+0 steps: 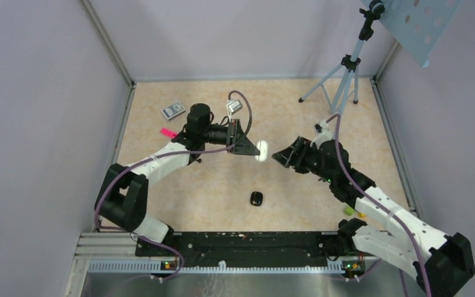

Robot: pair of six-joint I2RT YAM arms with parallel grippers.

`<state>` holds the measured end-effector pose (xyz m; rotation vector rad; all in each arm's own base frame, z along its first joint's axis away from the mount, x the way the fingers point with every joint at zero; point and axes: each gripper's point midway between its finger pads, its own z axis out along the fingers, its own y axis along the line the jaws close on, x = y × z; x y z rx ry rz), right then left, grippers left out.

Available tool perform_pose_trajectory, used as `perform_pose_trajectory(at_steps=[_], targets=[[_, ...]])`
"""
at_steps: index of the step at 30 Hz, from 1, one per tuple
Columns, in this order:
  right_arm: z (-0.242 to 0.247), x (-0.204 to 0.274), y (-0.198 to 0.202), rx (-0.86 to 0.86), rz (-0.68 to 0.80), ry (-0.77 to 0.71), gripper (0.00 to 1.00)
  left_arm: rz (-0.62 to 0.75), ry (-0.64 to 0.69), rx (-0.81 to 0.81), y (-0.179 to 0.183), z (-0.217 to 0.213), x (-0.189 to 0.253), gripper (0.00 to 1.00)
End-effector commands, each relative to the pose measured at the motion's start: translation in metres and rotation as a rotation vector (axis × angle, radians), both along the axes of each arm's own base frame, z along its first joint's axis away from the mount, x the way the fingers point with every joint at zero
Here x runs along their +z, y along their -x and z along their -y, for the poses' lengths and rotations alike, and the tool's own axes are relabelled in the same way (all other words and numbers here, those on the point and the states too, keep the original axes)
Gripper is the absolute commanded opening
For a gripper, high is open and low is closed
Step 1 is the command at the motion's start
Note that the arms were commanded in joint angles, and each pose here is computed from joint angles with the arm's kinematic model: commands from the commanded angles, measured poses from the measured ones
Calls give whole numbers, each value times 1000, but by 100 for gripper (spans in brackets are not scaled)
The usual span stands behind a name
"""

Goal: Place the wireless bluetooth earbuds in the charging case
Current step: Close the charging case with the earbuds at the center of the board, then place the charging case with the earbuds at the center of the board.

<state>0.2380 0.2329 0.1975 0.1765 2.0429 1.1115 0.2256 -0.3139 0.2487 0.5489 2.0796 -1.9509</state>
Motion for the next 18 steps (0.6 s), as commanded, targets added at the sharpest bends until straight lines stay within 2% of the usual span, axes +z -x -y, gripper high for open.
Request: perform_pose_trajectory(at_steps=[1,9,18], targets=[[55,-13,-4,-197,-21,224,65,76,32,7,-16,8,14,0],[126,-16,14,-411,-49,444,66,37,40,13,-47,26,-5,0],[176,4,36,-562,-28,523,66,38,2,-6,-98,80,-52,0]])
